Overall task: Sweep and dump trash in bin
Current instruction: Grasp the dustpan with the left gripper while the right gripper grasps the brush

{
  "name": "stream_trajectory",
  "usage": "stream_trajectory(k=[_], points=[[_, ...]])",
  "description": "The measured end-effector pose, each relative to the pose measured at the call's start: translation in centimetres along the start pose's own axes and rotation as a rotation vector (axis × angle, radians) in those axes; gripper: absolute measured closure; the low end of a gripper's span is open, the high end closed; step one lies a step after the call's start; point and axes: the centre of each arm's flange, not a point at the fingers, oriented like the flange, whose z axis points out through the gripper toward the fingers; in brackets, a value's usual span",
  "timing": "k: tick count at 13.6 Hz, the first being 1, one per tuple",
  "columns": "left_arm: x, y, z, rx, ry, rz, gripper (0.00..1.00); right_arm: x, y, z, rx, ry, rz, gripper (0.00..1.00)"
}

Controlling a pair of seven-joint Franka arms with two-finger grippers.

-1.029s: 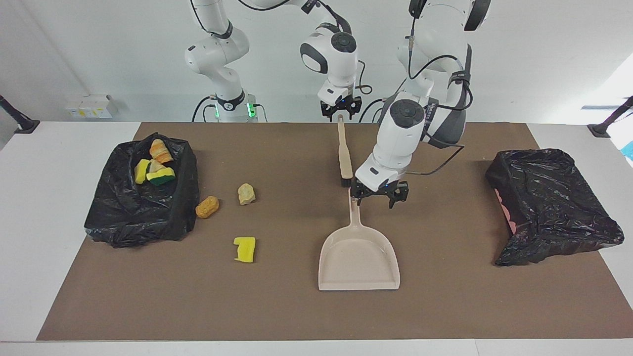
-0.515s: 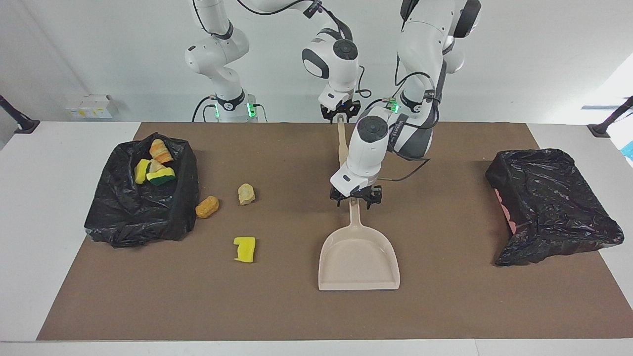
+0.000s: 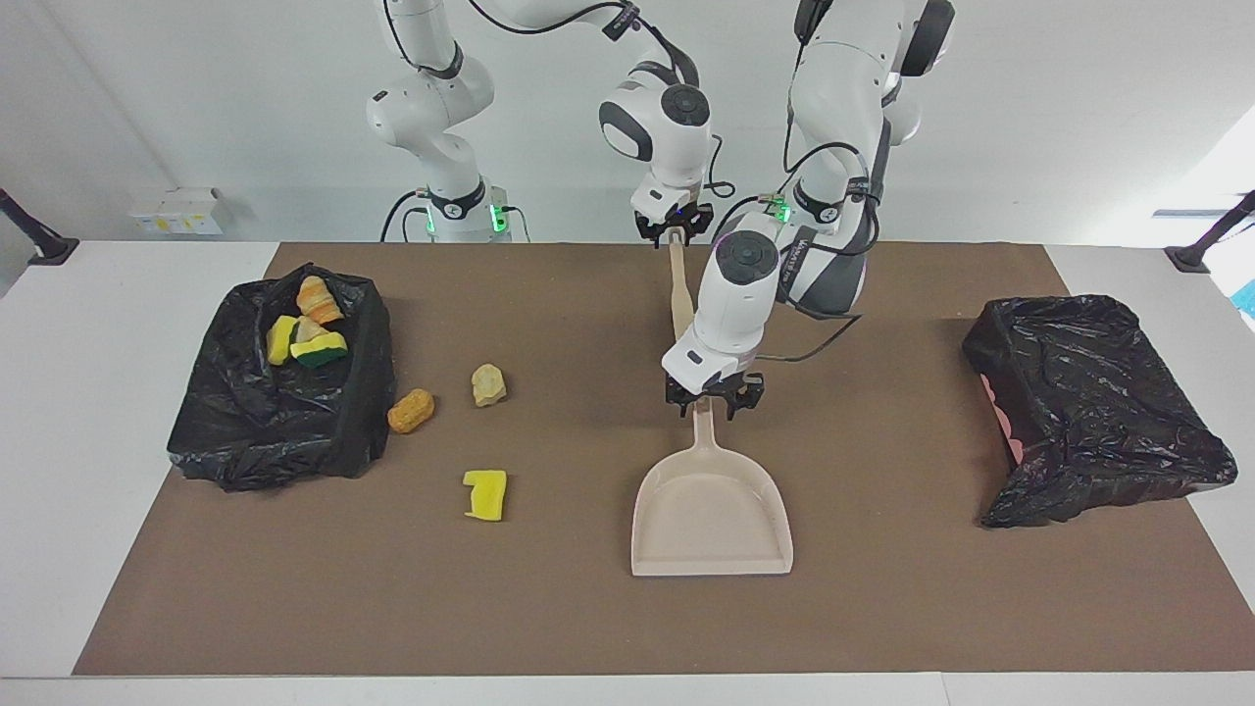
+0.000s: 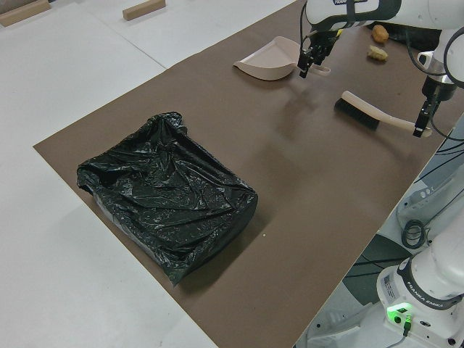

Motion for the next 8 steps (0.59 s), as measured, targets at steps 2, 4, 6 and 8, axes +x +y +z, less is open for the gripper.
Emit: stream_trajectory(k=[2, 4, 6, 8], points=[[0.1, -0.1, -0.1, 0.001, 0.001, -0.001, 0.63, 0.1, 0.0, 0.1, 0.000, -0.001, 0.001, 0.54], [0.1, -0.3, -0.2, 0.001, 0.002, -0.004, 0.69, 0.1, -0.1, 0.0, 0.004, 0.000, 0.003, 0.74], [0.4, -0.9, -0.7, 0.015, 0.008, 0.000, 0.69, 0.2, -0.4, -0.4, 0.011, 0.005, 0.005, 0.74], [0.6, -2.0, -1.7, 0.039, 0.006, 0.034, 0.69, 0.4, -0.6, -0.9, 0.020, 0.011, 0.046, 0.74]])
